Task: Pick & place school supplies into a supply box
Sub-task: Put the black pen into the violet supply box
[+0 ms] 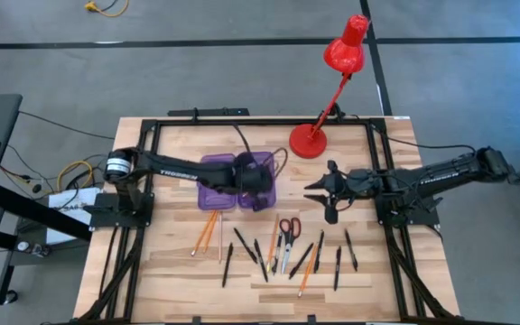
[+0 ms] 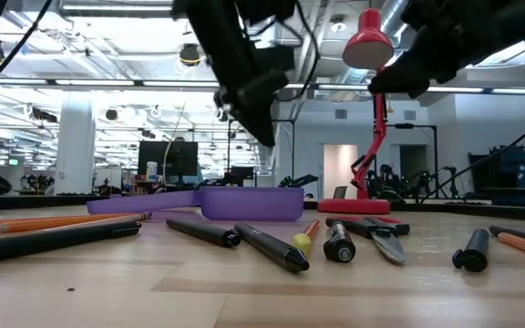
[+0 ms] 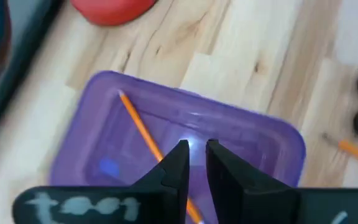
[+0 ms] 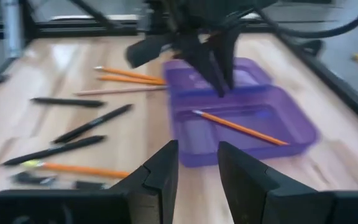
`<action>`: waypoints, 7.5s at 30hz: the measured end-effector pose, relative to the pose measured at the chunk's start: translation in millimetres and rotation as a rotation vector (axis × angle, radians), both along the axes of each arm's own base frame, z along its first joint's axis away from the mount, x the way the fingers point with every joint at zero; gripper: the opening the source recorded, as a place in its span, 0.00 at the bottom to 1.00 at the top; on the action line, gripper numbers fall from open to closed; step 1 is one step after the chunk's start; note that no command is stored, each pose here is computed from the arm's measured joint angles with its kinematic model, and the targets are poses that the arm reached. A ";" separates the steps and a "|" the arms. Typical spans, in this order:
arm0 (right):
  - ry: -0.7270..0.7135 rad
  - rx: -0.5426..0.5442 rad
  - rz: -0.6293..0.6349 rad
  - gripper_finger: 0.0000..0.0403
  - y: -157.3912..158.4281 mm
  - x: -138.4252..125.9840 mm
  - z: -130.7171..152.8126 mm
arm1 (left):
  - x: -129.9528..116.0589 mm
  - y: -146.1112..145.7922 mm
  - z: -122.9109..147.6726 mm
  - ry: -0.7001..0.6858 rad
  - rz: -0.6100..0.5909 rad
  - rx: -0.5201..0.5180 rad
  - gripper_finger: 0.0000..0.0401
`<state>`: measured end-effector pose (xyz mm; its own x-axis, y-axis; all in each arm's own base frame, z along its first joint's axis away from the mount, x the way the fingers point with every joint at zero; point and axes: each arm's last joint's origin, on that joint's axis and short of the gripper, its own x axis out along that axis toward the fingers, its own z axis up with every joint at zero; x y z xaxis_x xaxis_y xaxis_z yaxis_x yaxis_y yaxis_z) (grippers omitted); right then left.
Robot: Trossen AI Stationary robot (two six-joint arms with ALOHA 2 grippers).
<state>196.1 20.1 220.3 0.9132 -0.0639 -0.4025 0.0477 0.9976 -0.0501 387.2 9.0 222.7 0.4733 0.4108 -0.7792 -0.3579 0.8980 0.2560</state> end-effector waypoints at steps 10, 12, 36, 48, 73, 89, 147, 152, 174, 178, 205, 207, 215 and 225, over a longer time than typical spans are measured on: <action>0.132 0.164 -0.037 0.26 31.0 -13.8 -13.1 | -29.5 -81.1 -1.5 0.125 0.008 0.376 0.11; 0.141 0.190 -0.090 0.26 38.8 -18.5 -15.2 | -39.6 -97.1 -1.4 0.110 0.035 0.454 0.11; 0.370 0.691 -0.376 0.26 114.6 -61.3 -58.8 | -163.4 -194.3 -30.8 -0.307 0.104 0.564 0.11; 0.726 0.579 -0.702 0.26 145.9 -65.1 -28.4 | -164.8 -195.7 -31.6 -0.320 0.110 0.549 0.11; 0.914 0.540 -0.822 0.26 143.0 -39.3 -59.2 | -163.1 -197.1 -31.7 -0.364 0.105 0.549 0.11; 0.993 0.511 -0.823 0.26 143.7 -36.6 -77.4 | -162.6 -196.8 -31.4 -0.372 0.096 0.563 0.11; 0.766 -0.045 -0.638 0.00 97.3 -28.2 -95.3 | -162.9 -196.5 -32.5 -0.344 0.109 0.546 0.11; 0.697 -0.115 -0.613 0.00 96.2 -14.7 -84.3 | -163.0 -196.5 -32.5 -0.343 0.109 0.546 0.11; 0.341 -0.617 -0.582 0.00 73.4 66.5 -21.7 | -185.9 -190.7 -54.6 -0.336 0.161 0.495 0.11; 0.298 -0.564 -0.601 0.00 62.1 82.9 -17.2 | -192.5 -190.2 -59.4 -0.357 0.165 0.486 0.11; 0.296 0.026 -0.675 0.00 -35.2 206.2 -47.2 | -197.4 -193.0 -60.9 -0.347 0.164 0.469 0.11; 0.295 0.029 -0.679 0.00 -36.6 206.2 -47.7 | -197.4 -193.1 -60.8 -0.349 0.163 0.470 0.11; 0.295 0.060 -0.673 0.01 -35.4 205.9 -47.4 | -197.3 -193.2 -60.7 -0.353 0.160 0.472 0.11; 0.306 0.111 -0.648 0.21 -32.9 206.0 -48.3 | -197.3 -193.2 -60.7 -0.356 0.163 0.469 0.11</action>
<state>402.1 -12.9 171.9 0.5511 -0.4978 -0.6697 0.6309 0.7738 -0.0561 189.9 -184.2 162.0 0.5740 0.7608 -0.3027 -0.6174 0.6450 0.4503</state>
